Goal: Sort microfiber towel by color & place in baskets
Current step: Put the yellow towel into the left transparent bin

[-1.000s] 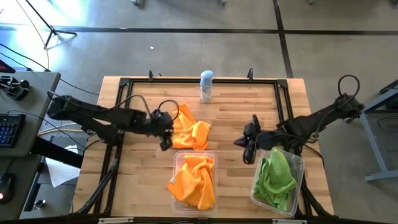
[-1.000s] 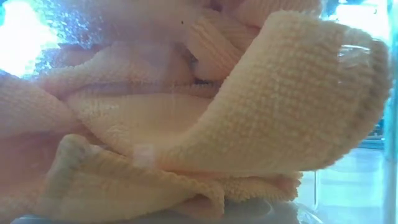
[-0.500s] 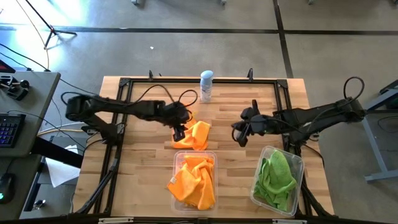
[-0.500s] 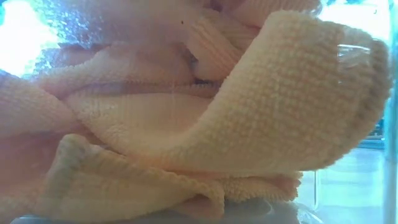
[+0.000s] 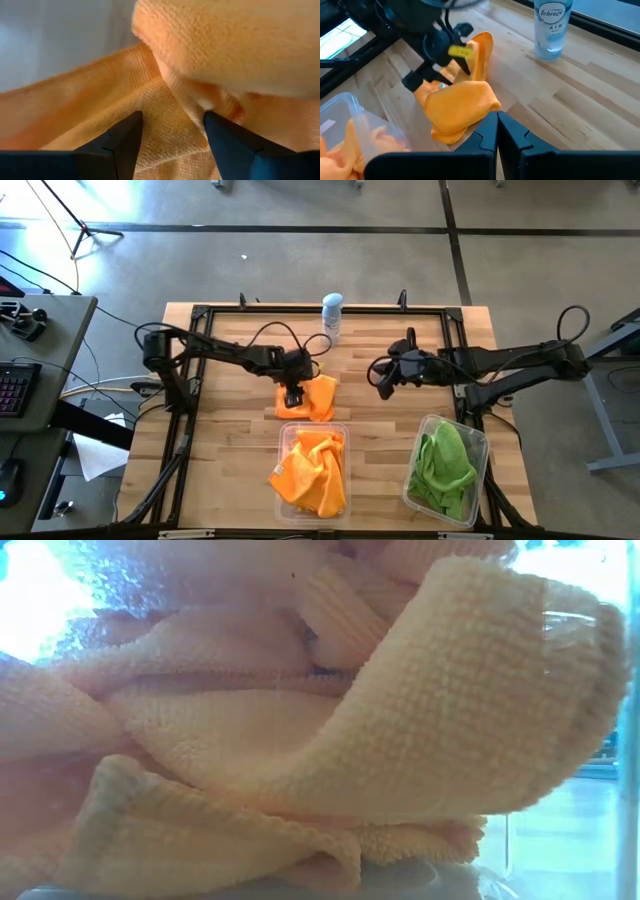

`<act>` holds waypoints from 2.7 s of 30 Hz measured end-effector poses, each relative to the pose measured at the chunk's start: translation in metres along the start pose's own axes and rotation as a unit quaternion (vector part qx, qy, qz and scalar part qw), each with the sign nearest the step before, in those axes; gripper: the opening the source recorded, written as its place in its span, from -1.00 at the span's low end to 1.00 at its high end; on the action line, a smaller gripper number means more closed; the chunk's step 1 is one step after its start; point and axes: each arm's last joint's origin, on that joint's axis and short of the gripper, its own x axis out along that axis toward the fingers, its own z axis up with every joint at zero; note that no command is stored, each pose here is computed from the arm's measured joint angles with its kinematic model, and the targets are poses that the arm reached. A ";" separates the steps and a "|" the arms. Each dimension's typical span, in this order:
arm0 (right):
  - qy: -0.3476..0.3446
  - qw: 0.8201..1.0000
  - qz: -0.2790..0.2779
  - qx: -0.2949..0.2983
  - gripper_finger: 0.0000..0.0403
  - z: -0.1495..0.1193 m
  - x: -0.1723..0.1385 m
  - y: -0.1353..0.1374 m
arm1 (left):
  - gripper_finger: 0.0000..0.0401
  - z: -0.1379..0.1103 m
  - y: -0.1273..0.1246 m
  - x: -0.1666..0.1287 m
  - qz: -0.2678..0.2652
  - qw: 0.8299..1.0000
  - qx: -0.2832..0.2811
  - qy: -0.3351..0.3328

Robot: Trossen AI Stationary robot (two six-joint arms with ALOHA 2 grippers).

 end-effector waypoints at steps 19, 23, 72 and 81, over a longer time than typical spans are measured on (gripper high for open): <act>-0.013 1.000 -0.028 0.006 -1.00 0.002 0.001 -0.005 | -0.93 -0.003 0.009 -0.027 0.059 0.996 -0.062 0.020; 0.009 0.999 -0.045 -0.026 -1.00 -0.002 0.001 -0.008 | -0.98 0.004 0.005 -0.070 0.089 0.994 -0.057 0.014; 0.136 0.977 0.032 -0.161 -1.00 -0.064 -0.037 0.025 | -1.00 0.054 -0.268 -0.191 0.084 0.995 -0.046 -0.032; 0.127 0.978 0.033 -0.163 -1.00 -0.067 -0.040 0.027 | -1.00 0.074 -0.290 -0.105 0.039 0.999 0.020 0.008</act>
